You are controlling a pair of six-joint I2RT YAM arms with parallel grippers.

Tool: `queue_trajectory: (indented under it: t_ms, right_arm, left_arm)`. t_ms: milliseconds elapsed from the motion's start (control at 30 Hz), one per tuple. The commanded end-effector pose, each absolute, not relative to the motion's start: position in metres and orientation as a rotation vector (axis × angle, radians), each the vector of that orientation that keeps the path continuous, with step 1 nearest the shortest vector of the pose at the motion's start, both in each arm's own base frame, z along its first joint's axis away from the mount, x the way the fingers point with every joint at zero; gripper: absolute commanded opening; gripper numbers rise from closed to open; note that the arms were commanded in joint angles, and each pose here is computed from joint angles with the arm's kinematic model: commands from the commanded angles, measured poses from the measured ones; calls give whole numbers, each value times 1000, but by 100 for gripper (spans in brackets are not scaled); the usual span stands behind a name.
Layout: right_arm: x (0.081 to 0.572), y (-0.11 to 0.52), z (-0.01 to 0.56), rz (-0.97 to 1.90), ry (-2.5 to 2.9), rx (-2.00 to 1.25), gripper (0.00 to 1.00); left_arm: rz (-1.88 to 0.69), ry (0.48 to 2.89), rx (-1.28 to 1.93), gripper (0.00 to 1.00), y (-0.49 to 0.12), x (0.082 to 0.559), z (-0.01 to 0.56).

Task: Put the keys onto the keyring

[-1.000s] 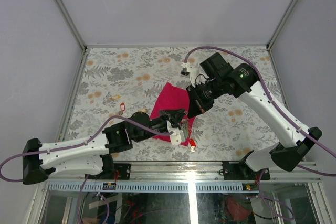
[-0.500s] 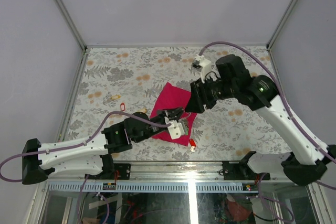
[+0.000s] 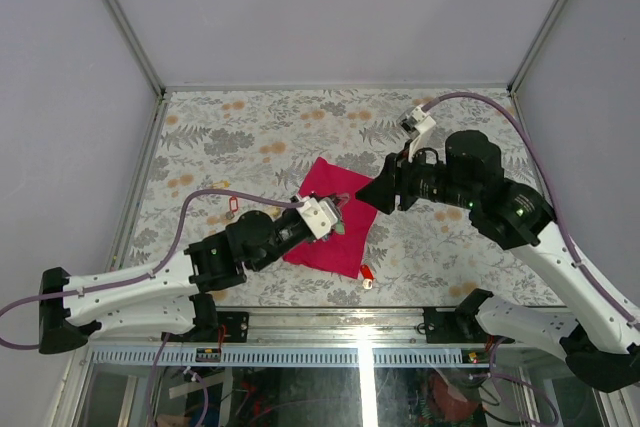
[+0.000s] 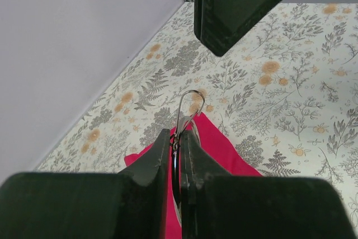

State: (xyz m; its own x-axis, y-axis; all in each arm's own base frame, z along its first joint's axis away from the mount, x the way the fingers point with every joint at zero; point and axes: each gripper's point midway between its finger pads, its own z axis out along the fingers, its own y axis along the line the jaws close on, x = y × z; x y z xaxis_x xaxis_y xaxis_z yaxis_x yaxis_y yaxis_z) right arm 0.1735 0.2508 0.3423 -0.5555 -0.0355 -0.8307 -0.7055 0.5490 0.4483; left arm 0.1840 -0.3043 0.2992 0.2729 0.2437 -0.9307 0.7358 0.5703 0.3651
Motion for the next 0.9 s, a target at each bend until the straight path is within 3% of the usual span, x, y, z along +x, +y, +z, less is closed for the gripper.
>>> queue_trajectory:
  t_ms: [0,800,867]
  right_arm:
    - [181,265,361,1104,1897,-566,53]
    - [187,293,336,1215,1991,-578,25]
    - [187,294,337,1220,1989,-580,17]
  left_arm:
    - [-457,1276,809,0,-302,189,340]
    - [-436,1290,821,0,-305,192,338]
    - [-435,1290,821,0,-305,192,338]
